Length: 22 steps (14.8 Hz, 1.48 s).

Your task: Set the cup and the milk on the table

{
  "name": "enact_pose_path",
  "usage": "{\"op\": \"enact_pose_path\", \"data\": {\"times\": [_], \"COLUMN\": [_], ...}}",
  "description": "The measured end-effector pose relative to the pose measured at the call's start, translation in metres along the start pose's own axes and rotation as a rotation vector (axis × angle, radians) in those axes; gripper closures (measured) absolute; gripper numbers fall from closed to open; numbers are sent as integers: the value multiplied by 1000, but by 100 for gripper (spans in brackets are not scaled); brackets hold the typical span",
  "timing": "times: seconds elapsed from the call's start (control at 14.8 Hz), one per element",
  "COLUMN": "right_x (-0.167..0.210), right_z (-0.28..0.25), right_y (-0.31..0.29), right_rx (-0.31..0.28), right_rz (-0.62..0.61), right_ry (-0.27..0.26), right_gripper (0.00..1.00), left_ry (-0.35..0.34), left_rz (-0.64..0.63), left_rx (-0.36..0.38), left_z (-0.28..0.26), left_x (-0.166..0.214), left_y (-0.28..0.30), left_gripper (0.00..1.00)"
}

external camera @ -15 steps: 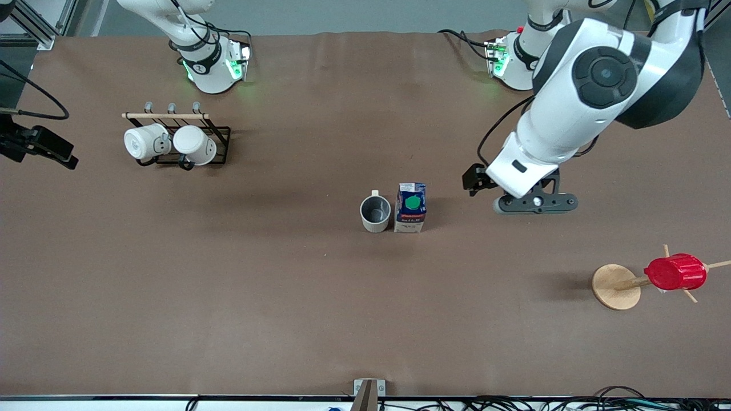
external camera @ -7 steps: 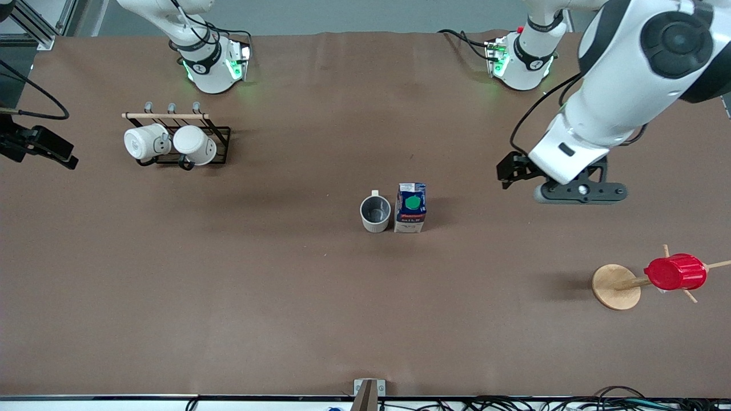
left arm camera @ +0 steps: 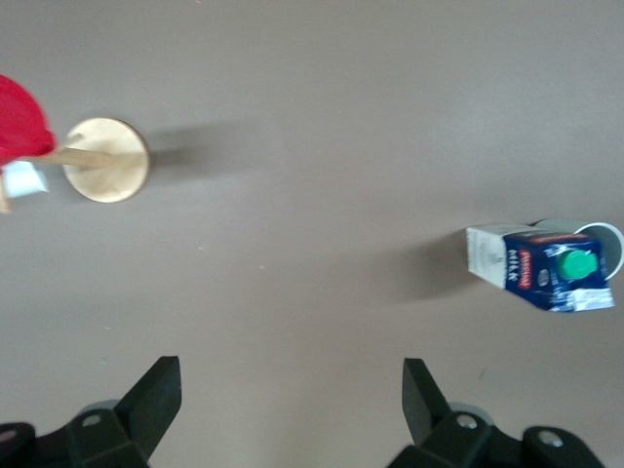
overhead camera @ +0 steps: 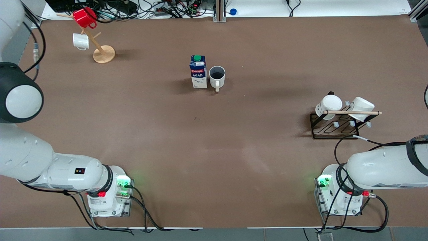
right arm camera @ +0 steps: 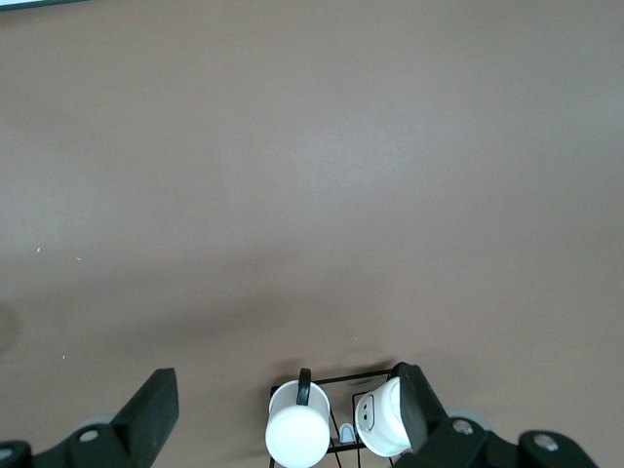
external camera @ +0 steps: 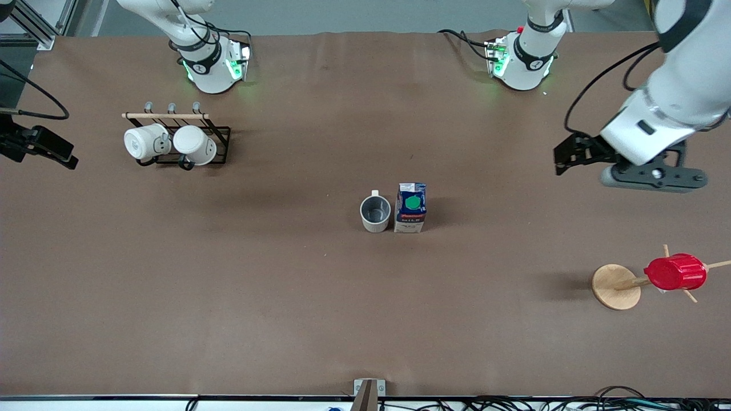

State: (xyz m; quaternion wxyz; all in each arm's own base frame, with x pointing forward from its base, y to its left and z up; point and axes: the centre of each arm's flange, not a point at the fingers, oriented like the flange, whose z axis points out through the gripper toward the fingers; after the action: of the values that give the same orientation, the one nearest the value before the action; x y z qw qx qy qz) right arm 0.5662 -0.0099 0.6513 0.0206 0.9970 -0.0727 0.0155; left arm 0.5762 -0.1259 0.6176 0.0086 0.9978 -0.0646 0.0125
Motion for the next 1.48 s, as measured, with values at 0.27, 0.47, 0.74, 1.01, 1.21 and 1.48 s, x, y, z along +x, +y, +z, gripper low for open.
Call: {"op": "enact_pose_path", "data": {"times": [0.27, 0.47, 0.74, 1.01, 1.21, 1.48], "right_x": [0, 0, 0, 0, 0, 0], "right_z": [0, 0, 0, 0, 0, 0], "right_y": [0, 0, 0, 0, 0, 0], "right_rx": [0, 0, 0, 0, 0, 0], "right_rz": [0, 0, 0, 0, 0, 0], "right_ry": [0, 0, 0, 0, 0, 0], "right_gripper": [0, 0, 0, 0, 0, 0], "left_ry": [2, -6, -18, -9, -2, 4], "left_rz": [3, 32, 36, 36, 38, 22], "left_rx": [7, 11, 12, 11, 11, 10], "left_z": [-8, -7, 0, 1, -1, -5], "left_x": [-10, -16, -17, -16, -15, -16], "left_y": [-12, -20, -22, -22, -20, -22], "left_gripper": [0, 0, 0, 0, 0, 0]}}
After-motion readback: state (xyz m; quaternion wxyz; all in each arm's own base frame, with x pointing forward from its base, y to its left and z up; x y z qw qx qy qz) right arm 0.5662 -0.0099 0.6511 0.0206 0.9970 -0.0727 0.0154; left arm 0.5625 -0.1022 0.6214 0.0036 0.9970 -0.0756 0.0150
